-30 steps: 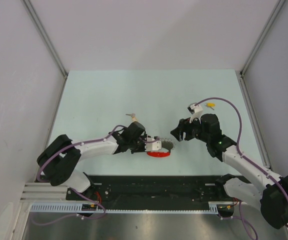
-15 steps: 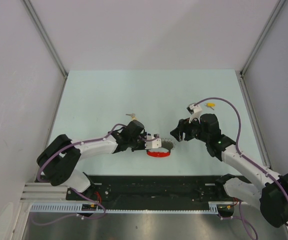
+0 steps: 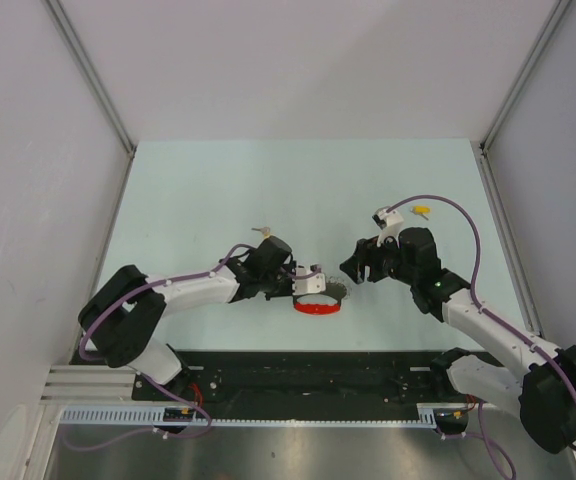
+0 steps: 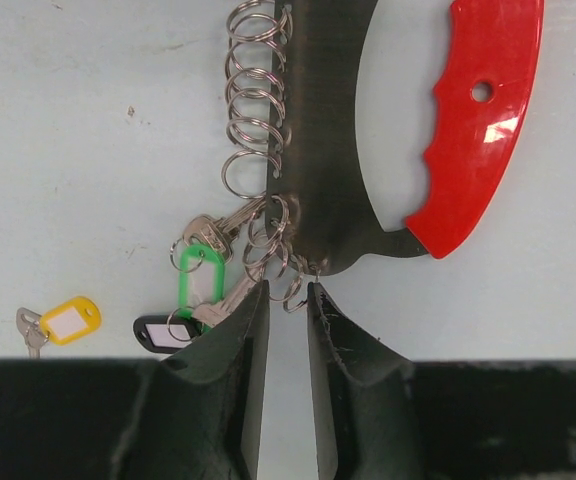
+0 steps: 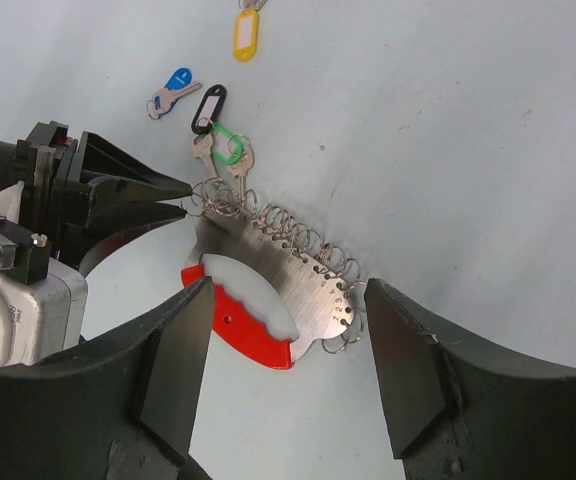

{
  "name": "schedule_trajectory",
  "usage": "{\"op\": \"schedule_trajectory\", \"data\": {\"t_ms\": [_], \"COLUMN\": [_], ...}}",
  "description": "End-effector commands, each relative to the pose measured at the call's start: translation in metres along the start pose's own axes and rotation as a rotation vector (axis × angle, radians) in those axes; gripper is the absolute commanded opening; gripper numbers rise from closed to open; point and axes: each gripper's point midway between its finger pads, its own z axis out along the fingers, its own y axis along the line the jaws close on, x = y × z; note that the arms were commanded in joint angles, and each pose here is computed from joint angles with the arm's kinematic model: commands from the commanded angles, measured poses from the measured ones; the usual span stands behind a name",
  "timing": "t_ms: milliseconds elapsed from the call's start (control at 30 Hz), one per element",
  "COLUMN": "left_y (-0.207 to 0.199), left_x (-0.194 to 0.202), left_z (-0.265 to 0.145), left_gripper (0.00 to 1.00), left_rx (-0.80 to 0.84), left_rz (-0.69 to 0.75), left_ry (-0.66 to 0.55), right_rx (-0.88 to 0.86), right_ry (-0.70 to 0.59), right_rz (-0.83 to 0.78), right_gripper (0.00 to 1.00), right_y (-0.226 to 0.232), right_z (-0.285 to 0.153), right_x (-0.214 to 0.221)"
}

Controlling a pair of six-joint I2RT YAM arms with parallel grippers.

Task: Put the keys on the keyring

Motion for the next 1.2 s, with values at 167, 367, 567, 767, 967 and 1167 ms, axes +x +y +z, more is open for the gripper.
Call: {"op": "schedule_trajectory", "data": {"t_ms": [167, 367, 567, 767, 967, 1167], "left_y": [0.001, 0.001, 0.001, -0.002, -0.003, -0.006], "left_x": [-0.003, 0.000, 0.002, 0.007, 0.010, 0.012], "left_z": [-0.001, 0.001, 0.001, 0.000, 0.000, -0.001], "left_gripper": [0.27, 0.27, 0.28, 0.31, 0.34, 0.36], "left_rx": [0.024, 0.027, 0.021, 0.011, 0.001, 0.006], "left_rz": [0.027, 0.026, 0.027, 0.029, 0.032, 0.033], "left_ry": [-0.004, 0.012, 0.025, 0.037, 0.048, 0.052], "right_rx": [-0.014, -0.014, -0.014, -0.016, -0.018, -0.018], "right_ry": [-0.028, -0.028, -0.028, -0.030, -0.027, -0.029], "right_rz": [-0.015, -0.016, -0.018, -0.018, -0.018, -0.022], "right_gripper": [0.68, 0.68, 0.67, 0.68, 0.68, 0.68], "right_y": [0.003, 0.004, 0.004, 0.005, 0.005, 0.006], "right_z": [0.003, 0.003, 0.003, 0.003, 0.002, 0.002], "right_x": [-0.006, -0.006, -0.006, -0.006, -0.006, -0.006]}}
